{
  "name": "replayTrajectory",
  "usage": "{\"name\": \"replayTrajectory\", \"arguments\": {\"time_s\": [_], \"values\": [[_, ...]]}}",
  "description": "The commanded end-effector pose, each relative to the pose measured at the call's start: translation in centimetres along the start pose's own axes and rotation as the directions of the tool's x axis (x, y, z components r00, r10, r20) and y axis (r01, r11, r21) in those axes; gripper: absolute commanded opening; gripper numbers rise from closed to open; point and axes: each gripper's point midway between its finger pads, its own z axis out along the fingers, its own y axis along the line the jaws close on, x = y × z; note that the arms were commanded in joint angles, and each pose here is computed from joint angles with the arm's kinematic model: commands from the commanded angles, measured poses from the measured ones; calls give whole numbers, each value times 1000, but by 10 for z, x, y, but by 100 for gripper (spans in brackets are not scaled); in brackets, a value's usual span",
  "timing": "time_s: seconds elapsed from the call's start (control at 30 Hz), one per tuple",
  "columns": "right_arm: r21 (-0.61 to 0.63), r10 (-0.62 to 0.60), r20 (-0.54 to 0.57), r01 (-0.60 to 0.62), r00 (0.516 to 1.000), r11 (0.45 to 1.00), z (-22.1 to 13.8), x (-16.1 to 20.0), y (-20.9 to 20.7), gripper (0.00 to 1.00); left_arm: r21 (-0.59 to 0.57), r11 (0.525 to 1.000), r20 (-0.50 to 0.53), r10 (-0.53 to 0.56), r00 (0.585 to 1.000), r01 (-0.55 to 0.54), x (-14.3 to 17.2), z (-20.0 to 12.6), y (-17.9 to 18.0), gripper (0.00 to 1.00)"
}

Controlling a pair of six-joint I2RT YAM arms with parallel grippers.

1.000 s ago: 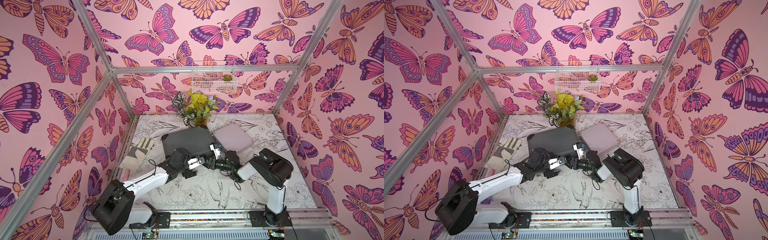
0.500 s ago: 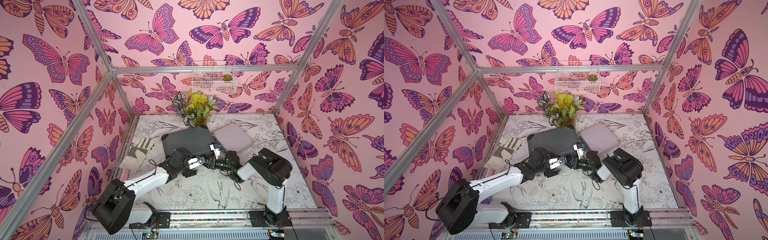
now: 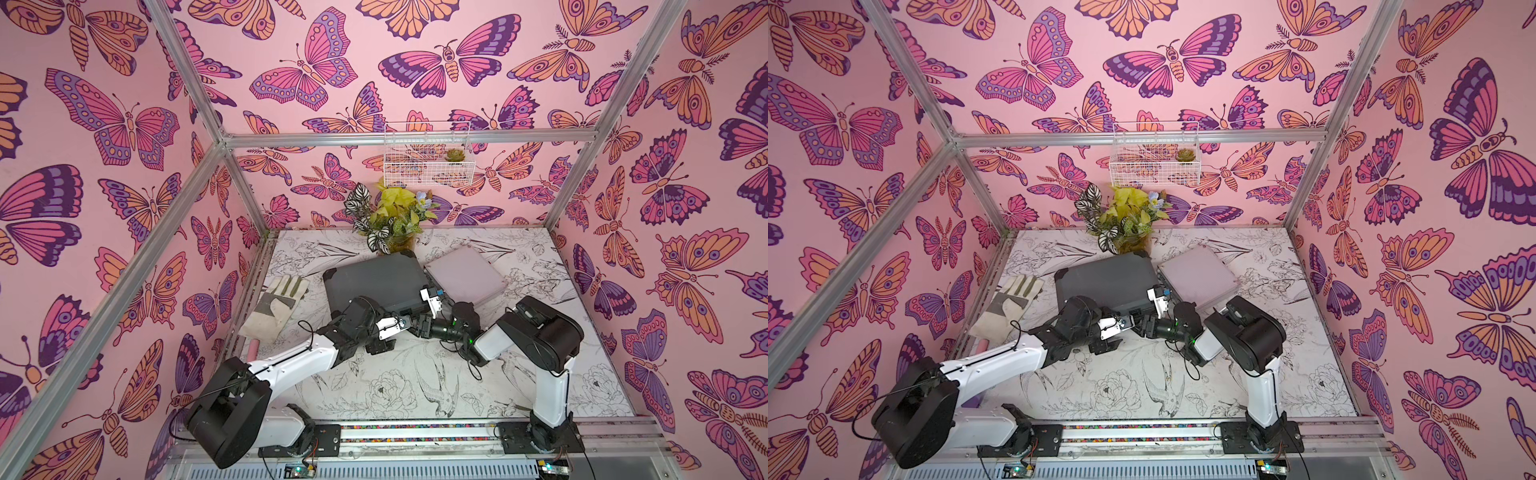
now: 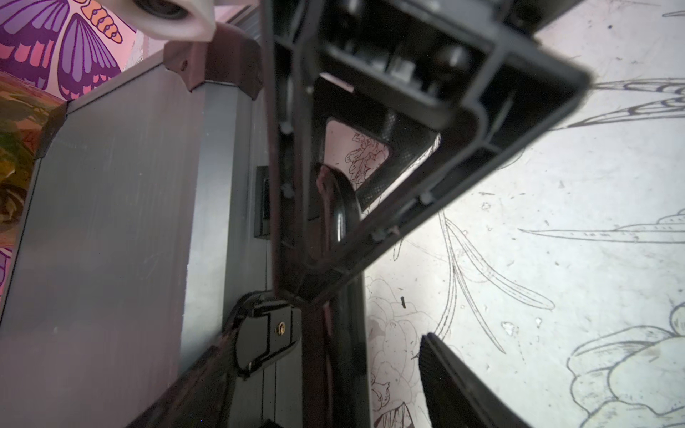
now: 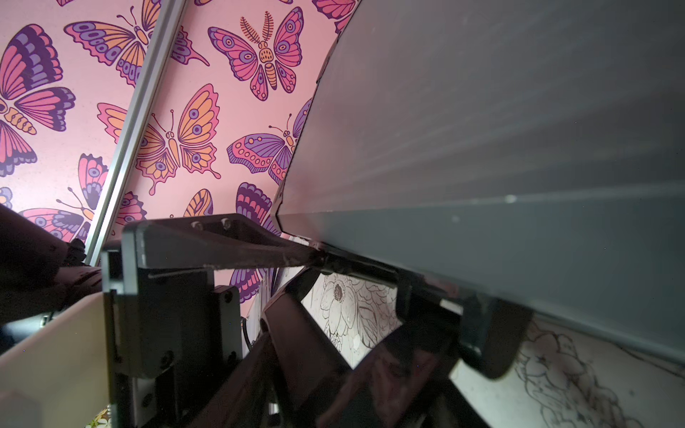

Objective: Open the poker set cases
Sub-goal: Open the fastener on the poker set case.

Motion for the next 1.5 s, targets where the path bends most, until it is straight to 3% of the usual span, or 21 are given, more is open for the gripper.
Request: {"name": "replayTrajectory", "arguments": {"time_s": [0.0,0.67,0.93,1.2,1.47], "values": [[-24,-18,30,19,999,1000,-3,-7,3,57,110,994,-36,22,999,-18,16,4,-31,77],[-30,-16,40,17,999,999,-4,-9,3,57,233,968,-76,111,991,-90,27,0,-68,74],[-29,-16,46,18,999,999,-5,-9,3,57,341,936,-98,130,987,-89,32,-11,-95,72],[-33,-16,47,18,999,999,-5,-10,3,57,318,945,-100,119,988,-81,28,-10,-88,72],[-29,-19,54,21,998,999,-7,-9,4,58,238,969,-14,77,997,-72,1,-21,-68,77]]}}
